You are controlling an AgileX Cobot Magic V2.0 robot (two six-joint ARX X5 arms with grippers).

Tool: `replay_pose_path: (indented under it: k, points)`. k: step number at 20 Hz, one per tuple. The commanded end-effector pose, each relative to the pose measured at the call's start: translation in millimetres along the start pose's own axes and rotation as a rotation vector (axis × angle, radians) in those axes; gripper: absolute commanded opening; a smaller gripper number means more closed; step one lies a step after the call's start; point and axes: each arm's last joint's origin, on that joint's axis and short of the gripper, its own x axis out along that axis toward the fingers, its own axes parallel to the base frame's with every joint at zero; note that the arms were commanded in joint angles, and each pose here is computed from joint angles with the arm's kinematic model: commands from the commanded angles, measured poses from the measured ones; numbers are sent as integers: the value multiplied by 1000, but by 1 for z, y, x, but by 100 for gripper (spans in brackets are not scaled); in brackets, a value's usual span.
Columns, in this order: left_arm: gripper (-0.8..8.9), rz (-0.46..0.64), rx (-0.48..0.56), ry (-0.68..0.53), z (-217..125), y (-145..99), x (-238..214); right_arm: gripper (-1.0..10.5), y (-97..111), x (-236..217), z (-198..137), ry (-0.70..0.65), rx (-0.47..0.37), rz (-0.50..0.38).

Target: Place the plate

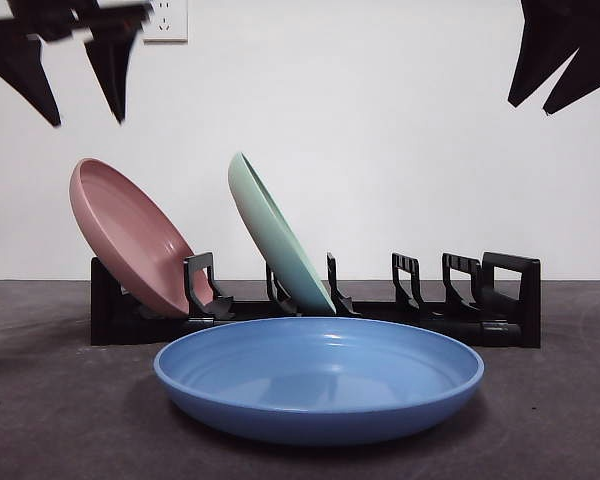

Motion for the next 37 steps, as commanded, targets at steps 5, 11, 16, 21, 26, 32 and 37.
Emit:
replay_pose_path:
  k: [5, 11, 16, 21, 26, 32, 37]
  points:
    - [366, 21, 20, 78, 12, -5, 41, 224, 0, 0, 3, -9, 6, 4]
    - [201, 21, 20, 80, 13, -6, 43, 224, 0, 0, 3, -8, 6, 3]
    - [87, 20, 20, 77, 15, -6, 40, 224, 0, 0, 3, -9, 5, 3]
    - [48, 23, 22, 96, 13, -6, 40, 224, 0, 0, 3, -8, 6, 3]
    - [16, 22, 21, 87, 14, -6, 36, 224, 0, 0, 2, 0, 7, 3]
    - [15, 94, 25, 33, 29, -3, 6, 224, 0, 0, 2, 4, 7, 4]
    - [15, 91, 35, 0, 39, -1, -30, 224, 0, 0, 2, 6, 3, 4]
